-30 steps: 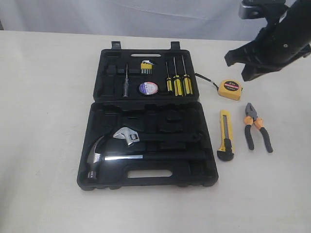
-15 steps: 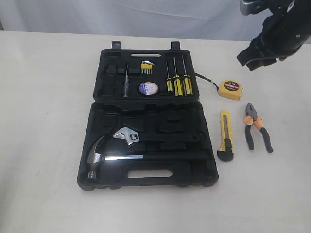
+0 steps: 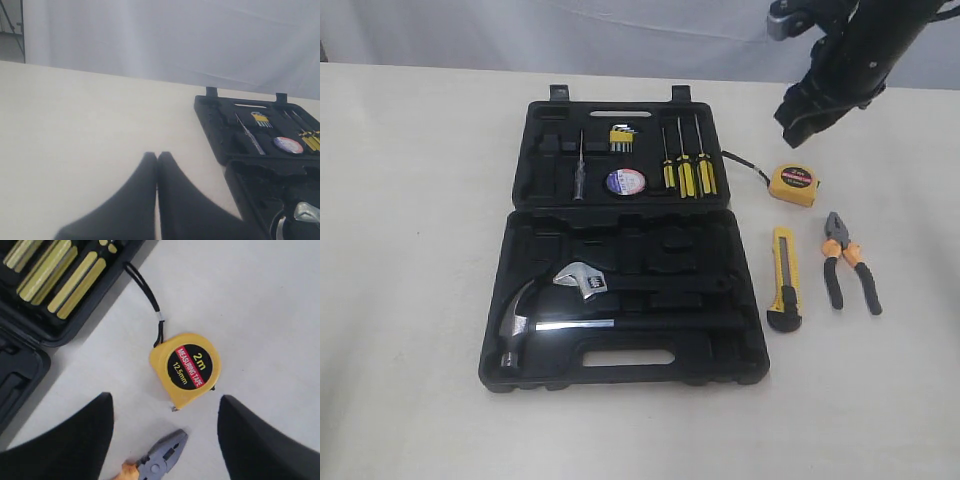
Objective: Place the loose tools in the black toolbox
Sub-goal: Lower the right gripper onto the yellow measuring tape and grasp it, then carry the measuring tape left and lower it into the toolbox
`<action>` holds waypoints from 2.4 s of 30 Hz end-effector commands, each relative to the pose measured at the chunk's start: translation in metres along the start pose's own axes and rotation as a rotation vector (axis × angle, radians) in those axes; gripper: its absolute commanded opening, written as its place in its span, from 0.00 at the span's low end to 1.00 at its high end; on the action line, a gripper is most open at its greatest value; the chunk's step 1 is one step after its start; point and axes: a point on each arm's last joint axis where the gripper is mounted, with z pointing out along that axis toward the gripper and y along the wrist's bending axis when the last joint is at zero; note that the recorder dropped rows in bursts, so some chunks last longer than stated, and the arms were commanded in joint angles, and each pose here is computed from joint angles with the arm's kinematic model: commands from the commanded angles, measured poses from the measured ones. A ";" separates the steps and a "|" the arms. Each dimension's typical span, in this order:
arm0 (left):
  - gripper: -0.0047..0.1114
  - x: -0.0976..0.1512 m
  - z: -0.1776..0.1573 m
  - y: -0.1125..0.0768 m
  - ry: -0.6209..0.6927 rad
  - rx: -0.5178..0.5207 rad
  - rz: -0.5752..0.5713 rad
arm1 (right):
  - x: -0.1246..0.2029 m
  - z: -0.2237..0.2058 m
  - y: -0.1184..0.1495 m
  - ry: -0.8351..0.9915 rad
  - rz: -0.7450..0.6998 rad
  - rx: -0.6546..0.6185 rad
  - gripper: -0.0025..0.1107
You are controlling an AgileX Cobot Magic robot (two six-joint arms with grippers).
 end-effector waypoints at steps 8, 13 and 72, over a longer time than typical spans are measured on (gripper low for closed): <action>0.04 -0.001 0.000 -0.001 0.001 0.007 -0.004 | 0.006 0.054 -0.008 0.083 -0.075 -0.007 0.71; 0.04 -0.001 0.000 -0.001 0.001 0.007 -0.004 | 0.009 0.065 -0.008 0.119 -0.115 -0.006 0.71; 0.04 -0.001 0.000 0.000 0.001 0.005 0.002 | -0.065 0.003 0.115 -0.038 -0.335 -0.224 0.19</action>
